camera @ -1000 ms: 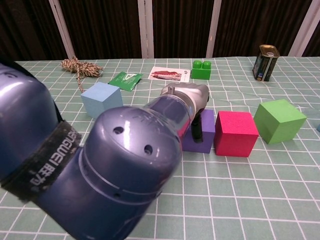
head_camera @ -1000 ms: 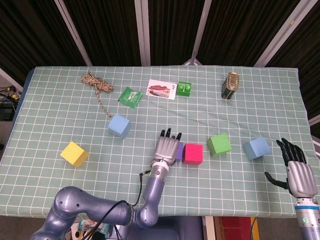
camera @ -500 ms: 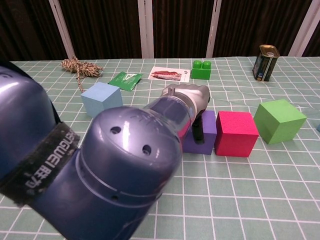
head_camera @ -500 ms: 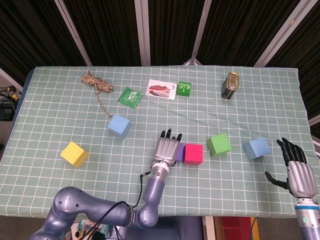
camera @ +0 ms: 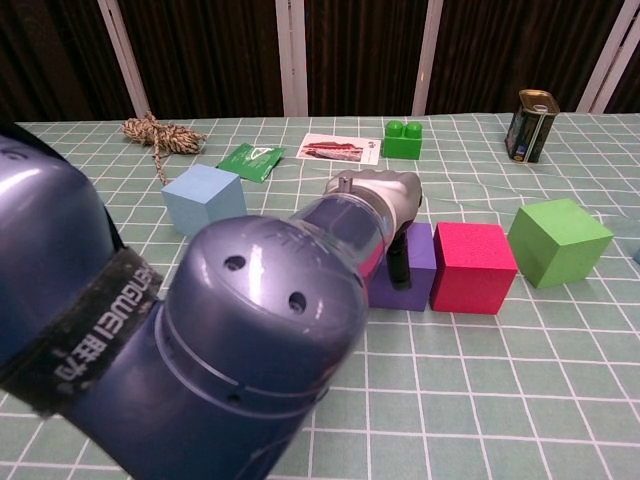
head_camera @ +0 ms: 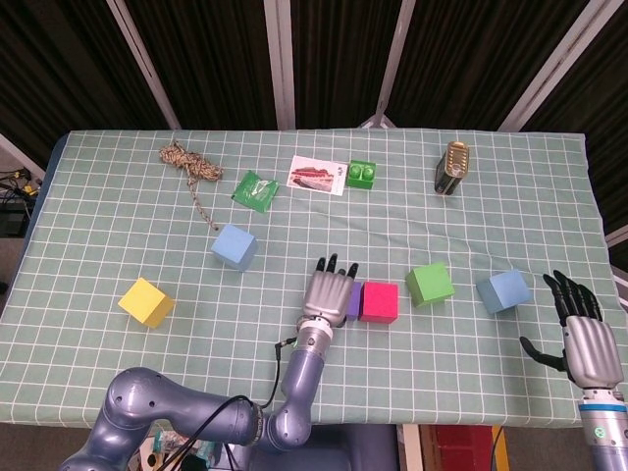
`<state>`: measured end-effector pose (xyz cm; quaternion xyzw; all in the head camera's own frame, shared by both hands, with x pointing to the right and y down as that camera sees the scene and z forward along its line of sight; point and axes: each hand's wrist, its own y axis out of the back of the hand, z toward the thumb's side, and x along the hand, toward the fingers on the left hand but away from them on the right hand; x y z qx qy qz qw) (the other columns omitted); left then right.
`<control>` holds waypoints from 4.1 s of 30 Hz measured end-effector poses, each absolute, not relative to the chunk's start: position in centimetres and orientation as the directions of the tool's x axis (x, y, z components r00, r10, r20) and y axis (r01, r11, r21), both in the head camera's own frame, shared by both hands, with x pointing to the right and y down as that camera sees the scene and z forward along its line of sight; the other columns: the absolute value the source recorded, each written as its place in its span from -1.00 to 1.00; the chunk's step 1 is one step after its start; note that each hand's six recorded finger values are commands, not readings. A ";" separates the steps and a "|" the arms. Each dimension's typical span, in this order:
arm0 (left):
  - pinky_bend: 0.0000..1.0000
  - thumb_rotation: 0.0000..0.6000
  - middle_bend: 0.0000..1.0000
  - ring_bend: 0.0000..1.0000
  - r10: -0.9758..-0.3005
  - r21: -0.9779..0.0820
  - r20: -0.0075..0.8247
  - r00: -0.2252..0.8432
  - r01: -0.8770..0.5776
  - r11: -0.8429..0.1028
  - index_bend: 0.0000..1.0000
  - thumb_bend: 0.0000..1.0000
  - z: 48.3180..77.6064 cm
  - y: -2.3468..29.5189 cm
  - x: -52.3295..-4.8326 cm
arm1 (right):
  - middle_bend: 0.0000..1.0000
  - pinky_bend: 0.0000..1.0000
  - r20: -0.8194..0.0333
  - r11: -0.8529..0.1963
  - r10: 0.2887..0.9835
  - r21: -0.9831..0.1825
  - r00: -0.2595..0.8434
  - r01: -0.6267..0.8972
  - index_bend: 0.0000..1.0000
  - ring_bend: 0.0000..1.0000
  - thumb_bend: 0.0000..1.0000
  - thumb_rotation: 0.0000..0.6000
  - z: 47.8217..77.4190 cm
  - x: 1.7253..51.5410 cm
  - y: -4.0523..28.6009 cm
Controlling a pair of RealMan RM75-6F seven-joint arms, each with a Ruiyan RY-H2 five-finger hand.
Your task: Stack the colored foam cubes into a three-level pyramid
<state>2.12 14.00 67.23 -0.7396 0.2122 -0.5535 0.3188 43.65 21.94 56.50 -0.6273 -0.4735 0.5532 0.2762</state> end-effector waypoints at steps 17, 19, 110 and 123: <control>-0.86 1.00 -0.86 -1.00 -0.660 -0.697 0.681 0.316 0.005 -0.717 -0.91 -0.71 67.3 14.3 2.5 | -1.00 -1.00 -0.432 -0.399 0.900 -0.870 -0.058 0.288 -1.00 -1.00 -0.50 1.00 56.5 43.6 22.0; -0.87 1.00 -0.89 -1.00 -0.660 -0.697 0.681 0.318 0.003 -0.717 -0.95 -0.74 67.3 14.3 2.4 | -1.00 -1.00 -0.432 -0.399 0.900 -0.870 -0.059 0.288 -1.00 -1.00 -0.50 1.00 56.5 43.7 22.0; -0.90 1.00 -0.88 -1.00 -0.669 -0.677 0.638 0.380 -0.138 -0.723 -1.00 -0.37 68.3 14.5 1.7 | -1.00 -1.00 -0.432 -0.399 0.900 -0.869 -0.056 0.294 -1.00 -1.00 -0.50 1.00 56.4 43.7 22.0; -0.92 1.00 -0.88 -1.00 -0.682 -0.679 0.624 0.381 -0.166 -0.715 -1.00 -0.37 67.3 13.8 0.4 | -1.00 -1.00 -0.428 -0.396 0.902 -0.871 -0.055 0.291 -1.00 -1.00 -0.50 1.00 56.3 43.7 22.0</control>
